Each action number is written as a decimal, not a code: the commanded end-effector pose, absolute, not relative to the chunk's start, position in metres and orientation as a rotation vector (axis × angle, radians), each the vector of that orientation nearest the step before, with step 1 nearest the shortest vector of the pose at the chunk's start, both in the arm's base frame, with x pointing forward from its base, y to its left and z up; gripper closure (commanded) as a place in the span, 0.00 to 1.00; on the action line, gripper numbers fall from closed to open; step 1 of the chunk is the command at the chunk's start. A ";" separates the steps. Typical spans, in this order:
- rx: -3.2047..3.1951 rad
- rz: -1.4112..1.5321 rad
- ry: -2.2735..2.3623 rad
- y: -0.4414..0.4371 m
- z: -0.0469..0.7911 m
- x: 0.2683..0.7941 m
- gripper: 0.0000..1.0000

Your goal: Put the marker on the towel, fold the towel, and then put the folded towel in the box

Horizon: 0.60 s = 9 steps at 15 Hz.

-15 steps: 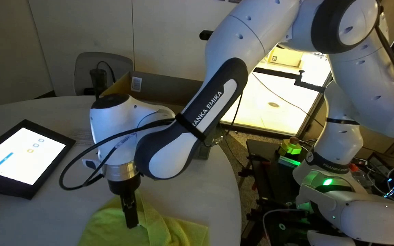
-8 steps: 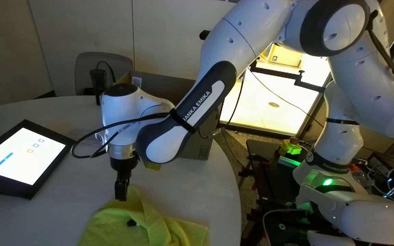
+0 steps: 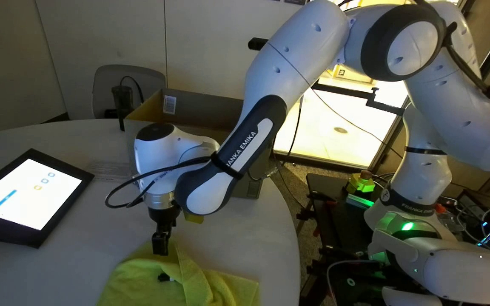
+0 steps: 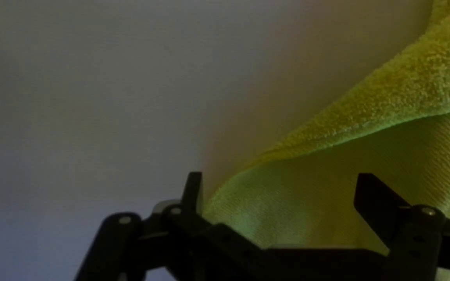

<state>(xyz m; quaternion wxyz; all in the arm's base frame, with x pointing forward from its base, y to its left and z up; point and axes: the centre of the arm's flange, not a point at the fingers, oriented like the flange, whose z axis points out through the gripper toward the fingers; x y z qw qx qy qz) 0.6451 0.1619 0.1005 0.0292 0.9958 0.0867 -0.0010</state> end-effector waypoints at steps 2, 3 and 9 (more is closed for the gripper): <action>3.066 -0.026 0.185 0.152 0.087 0.647 0.00; 3.067 -0.035 0.178 0.150 0.084 0.647 0.00; 3.073 -0.045 0.170 0.150 0.073 0.646 0.00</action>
